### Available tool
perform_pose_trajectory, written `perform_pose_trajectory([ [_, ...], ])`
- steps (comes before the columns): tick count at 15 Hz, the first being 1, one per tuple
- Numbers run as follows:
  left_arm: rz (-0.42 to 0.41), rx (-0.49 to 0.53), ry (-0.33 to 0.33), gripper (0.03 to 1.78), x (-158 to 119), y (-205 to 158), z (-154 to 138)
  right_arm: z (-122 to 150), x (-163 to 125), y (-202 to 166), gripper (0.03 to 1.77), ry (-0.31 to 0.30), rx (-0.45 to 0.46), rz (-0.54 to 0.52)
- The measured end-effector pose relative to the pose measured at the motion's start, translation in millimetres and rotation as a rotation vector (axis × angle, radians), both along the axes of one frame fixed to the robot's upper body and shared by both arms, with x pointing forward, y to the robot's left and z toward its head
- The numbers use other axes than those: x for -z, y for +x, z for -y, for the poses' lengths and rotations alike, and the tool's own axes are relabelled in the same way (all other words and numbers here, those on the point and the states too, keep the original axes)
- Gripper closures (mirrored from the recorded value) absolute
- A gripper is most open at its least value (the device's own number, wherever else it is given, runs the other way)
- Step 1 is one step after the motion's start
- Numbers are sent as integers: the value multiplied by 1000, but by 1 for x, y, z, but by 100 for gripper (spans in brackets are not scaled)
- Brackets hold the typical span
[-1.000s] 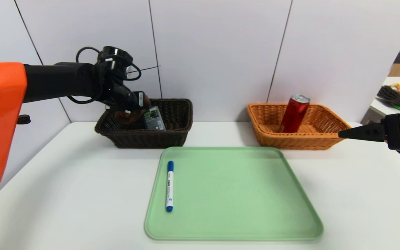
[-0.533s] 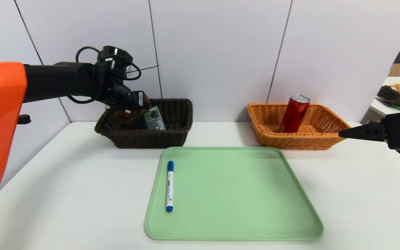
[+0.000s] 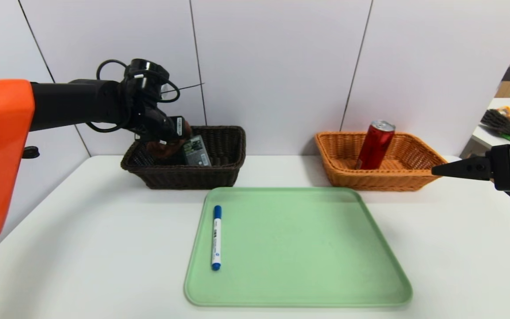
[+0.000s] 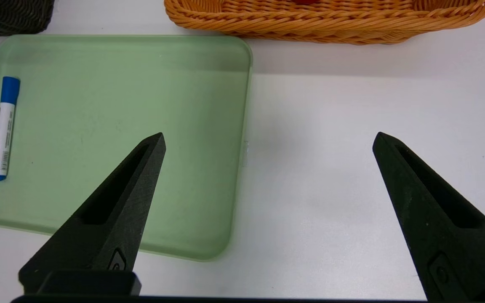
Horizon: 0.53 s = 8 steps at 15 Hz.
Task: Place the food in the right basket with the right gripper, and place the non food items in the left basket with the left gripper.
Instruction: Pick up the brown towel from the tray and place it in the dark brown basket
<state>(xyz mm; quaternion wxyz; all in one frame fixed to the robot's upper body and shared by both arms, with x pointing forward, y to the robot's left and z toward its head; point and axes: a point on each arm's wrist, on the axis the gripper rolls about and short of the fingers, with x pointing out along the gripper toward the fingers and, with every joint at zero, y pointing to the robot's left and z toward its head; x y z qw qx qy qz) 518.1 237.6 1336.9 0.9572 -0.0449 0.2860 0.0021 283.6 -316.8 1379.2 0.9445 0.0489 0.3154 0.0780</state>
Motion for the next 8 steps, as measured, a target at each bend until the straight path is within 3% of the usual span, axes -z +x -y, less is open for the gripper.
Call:
perform_pose_trajectory([
  [8, -6, 0, 1, 124, 3, 2, 0, 0, 0, 1, 10, -1, -1, 1],
])
